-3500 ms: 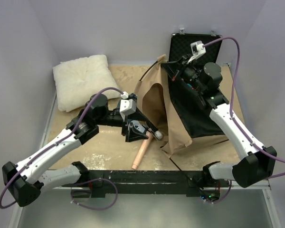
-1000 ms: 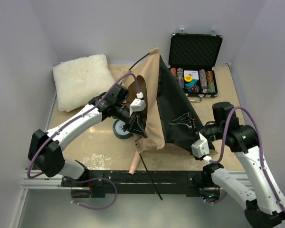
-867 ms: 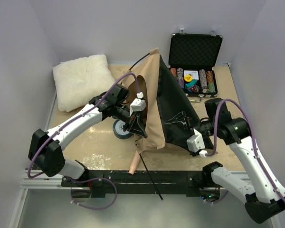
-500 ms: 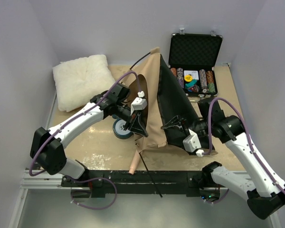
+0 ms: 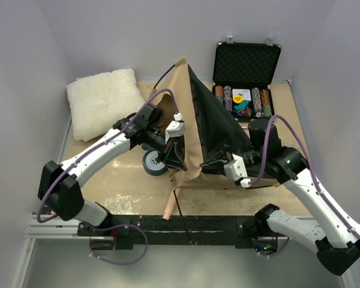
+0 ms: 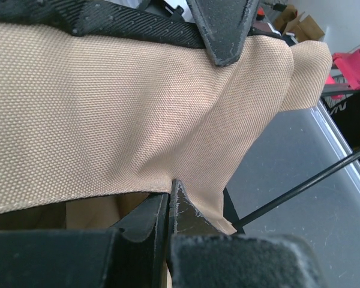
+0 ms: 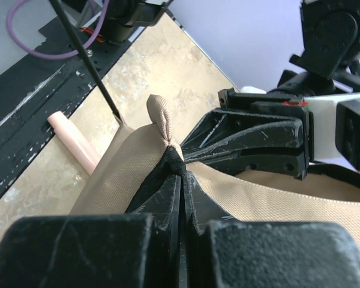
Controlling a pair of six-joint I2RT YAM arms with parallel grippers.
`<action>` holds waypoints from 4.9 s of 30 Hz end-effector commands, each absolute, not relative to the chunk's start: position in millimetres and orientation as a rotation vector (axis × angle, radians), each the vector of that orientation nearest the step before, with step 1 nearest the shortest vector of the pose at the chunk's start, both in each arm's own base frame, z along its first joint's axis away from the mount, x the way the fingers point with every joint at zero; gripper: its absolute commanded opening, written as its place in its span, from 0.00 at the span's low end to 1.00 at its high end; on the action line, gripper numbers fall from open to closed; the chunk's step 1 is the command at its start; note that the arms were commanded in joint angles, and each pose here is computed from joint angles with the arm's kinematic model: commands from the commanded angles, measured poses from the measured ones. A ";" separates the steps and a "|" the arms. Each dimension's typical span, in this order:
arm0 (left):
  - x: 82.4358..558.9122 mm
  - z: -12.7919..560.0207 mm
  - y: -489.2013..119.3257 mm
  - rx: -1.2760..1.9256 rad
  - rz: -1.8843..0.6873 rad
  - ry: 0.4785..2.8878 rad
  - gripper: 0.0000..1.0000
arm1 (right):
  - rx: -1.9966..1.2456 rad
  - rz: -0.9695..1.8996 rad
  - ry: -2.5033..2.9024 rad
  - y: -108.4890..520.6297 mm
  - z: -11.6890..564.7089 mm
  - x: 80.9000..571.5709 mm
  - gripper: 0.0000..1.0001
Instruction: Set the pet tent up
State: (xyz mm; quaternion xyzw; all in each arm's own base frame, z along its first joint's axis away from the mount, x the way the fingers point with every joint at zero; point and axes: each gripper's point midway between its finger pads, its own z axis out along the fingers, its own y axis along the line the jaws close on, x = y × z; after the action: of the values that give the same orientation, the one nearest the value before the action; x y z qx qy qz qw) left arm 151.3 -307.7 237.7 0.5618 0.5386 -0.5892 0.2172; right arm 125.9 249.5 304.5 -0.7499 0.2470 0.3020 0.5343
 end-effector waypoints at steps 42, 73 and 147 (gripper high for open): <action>3.5 459.4 -266.1 1.607 -1.735 0.838 0.50 | -0.997 0.893 1.136 264.6 401.2 204.2 0.00; 79.3 367.0 -276.2 1.148 -1.880 1.540 0.00 | -1.011 0.938 1.108 265.6 420.7 194.3 0.00; 167.1 357.3 -288.6 0.878 -1.788 1.648 0.00 | -1.227 0.981 1.110 276.9 364.0 155.4 0.00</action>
State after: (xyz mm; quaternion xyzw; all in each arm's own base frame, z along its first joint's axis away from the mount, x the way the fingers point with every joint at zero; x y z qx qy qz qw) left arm 150.9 -282.0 336.4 0.3506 0.6097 -0.6677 0.2439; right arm 171.6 276.6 350.1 -0.4975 0.5091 0.4205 0.5626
